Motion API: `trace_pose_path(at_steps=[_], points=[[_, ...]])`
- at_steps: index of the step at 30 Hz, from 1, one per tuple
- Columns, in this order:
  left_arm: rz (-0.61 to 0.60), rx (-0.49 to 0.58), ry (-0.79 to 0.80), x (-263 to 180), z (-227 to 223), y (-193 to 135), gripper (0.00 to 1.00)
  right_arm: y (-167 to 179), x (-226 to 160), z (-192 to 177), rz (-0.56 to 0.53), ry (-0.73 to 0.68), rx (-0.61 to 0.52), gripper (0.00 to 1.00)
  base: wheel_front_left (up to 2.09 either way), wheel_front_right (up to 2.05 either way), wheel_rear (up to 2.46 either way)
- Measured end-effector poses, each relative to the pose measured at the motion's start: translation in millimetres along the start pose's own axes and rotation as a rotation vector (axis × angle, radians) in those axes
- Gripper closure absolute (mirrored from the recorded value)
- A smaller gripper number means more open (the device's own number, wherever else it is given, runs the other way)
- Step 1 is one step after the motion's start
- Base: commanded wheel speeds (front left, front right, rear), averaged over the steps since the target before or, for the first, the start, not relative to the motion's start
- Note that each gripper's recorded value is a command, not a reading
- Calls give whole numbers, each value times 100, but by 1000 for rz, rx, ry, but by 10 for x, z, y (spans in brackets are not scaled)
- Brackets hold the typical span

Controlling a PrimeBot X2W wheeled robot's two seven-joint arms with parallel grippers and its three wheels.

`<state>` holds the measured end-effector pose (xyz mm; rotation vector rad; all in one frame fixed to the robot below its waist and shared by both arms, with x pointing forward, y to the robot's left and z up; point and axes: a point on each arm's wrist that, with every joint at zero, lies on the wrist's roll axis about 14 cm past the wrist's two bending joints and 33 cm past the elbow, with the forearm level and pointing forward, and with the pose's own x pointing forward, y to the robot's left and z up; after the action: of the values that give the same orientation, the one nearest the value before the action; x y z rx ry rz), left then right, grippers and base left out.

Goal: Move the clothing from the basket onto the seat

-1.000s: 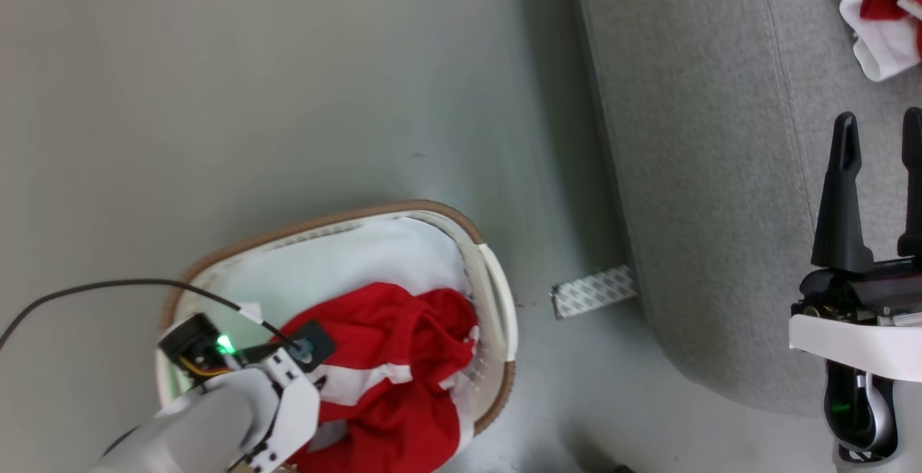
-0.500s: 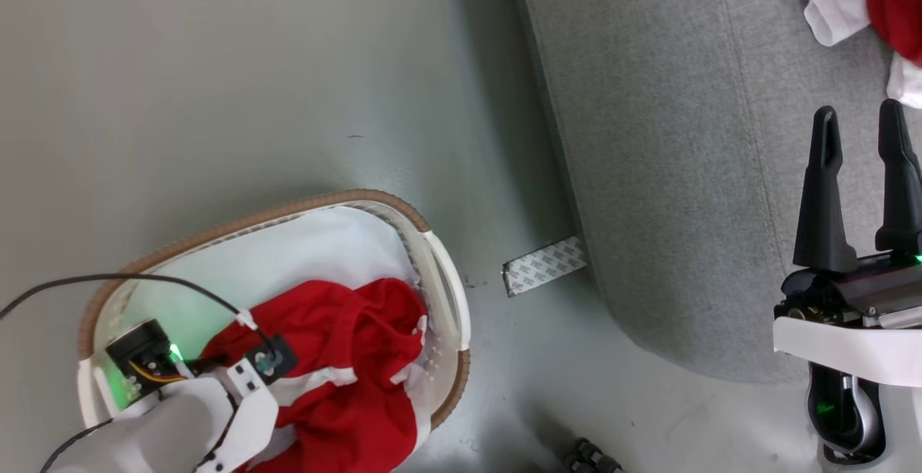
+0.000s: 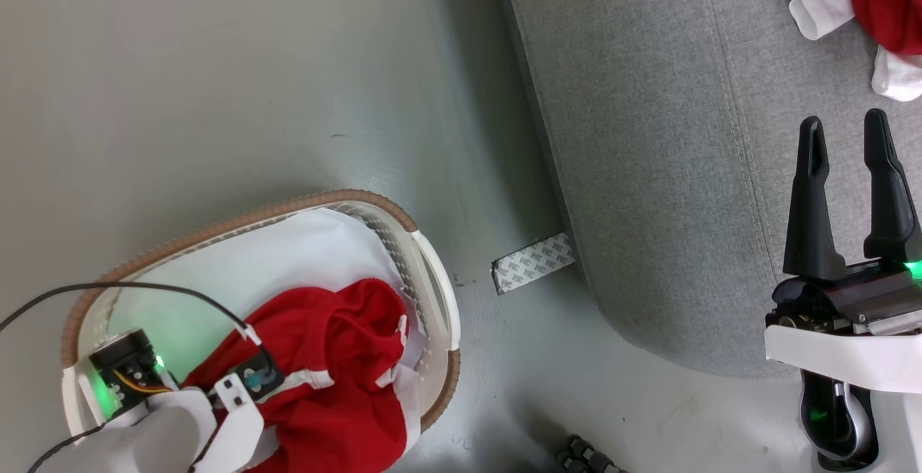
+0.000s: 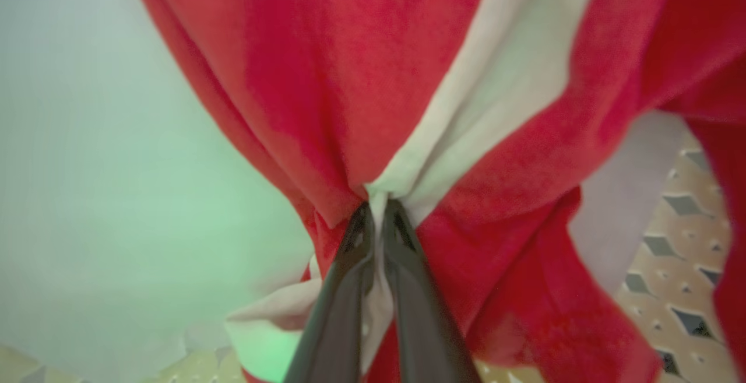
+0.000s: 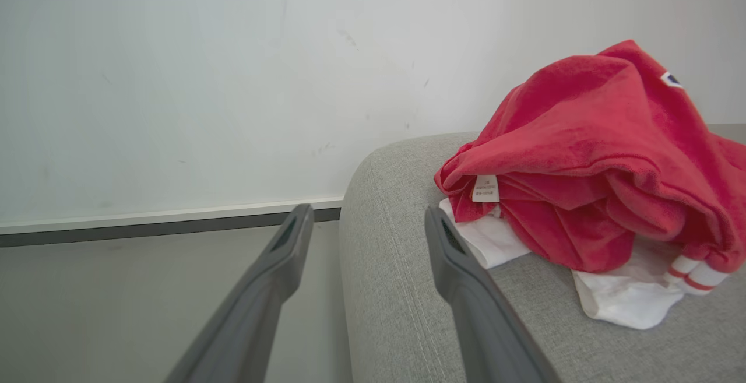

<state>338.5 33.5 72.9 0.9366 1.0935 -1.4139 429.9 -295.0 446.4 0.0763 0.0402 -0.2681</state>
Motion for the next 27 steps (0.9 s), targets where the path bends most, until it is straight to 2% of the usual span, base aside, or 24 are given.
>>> trace_pose_path(at_steps=[9,17,27], points=[[13,-18,-79,-112,160,-3,100,43,15,36,15,-13,3,0,0,0,0],[45,-37,-237,-413,650,-52,100,52,18,260,24,-76,-8,0,0,0,0],[118,-216,-583,-1197,1477,-83,100,165,-79,641,63,-175,-2,0,0,0,0]])
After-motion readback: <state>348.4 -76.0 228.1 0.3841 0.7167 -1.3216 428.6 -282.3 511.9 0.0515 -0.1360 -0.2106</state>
